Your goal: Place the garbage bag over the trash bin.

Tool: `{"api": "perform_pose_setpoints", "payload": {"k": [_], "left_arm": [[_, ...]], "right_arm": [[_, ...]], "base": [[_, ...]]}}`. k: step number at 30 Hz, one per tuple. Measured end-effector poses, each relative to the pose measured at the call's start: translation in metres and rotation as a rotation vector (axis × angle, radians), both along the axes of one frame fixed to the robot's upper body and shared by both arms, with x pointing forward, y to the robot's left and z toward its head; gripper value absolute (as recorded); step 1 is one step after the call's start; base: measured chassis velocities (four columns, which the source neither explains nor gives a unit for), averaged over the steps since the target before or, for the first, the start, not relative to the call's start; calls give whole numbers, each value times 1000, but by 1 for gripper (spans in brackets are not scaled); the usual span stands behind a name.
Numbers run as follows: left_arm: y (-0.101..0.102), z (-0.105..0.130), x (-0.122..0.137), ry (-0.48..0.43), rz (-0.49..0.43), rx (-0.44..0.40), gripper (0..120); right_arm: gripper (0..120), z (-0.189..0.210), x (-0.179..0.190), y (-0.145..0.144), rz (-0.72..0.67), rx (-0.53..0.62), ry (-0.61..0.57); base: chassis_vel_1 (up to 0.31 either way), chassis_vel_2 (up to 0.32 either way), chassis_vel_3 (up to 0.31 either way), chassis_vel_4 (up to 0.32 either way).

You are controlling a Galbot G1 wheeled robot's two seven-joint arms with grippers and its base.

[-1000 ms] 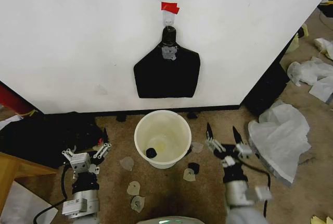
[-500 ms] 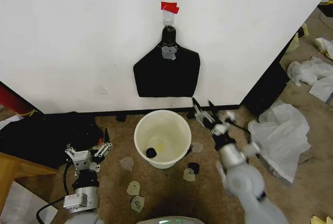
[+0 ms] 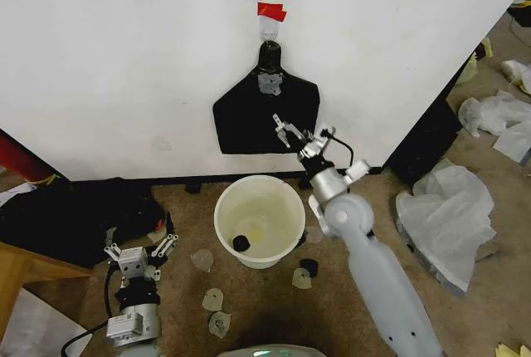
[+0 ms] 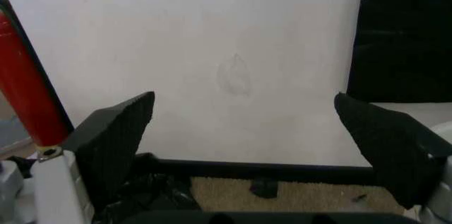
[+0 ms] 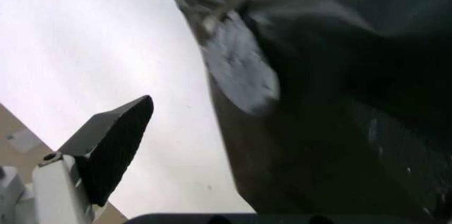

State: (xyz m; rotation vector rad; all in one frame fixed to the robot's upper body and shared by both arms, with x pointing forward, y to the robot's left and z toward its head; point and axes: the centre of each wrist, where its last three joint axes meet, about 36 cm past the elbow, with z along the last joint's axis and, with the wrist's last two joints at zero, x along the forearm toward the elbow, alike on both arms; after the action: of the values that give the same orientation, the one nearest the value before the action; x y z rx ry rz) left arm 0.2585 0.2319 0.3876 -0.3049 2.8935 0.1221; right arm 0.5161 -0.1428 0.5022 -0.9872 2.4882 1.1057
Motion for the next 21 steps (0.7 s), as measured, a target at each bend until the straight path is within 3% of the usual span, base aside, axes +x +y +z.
{"api": "perform_pose_setpoints", "payload": {"k": [5, 13, 21], "left_arm": [[3, 5, -3, -1, -2, 12, 100], [3, 7, -6, 0, -2, 11, 100], [0, 14, -11, -10, -5, 18, 100]], "right_arm": [[100, 13, 4, 13, 27, 16, -28], [97, 16, 7, 12, 14, 0, -57], [68, 13, 15, 14, 14, 7, -49]], "base": [[0, 0, 0, 0], [0, 0, 0, 0], [0, 0, 0, 0]]}}
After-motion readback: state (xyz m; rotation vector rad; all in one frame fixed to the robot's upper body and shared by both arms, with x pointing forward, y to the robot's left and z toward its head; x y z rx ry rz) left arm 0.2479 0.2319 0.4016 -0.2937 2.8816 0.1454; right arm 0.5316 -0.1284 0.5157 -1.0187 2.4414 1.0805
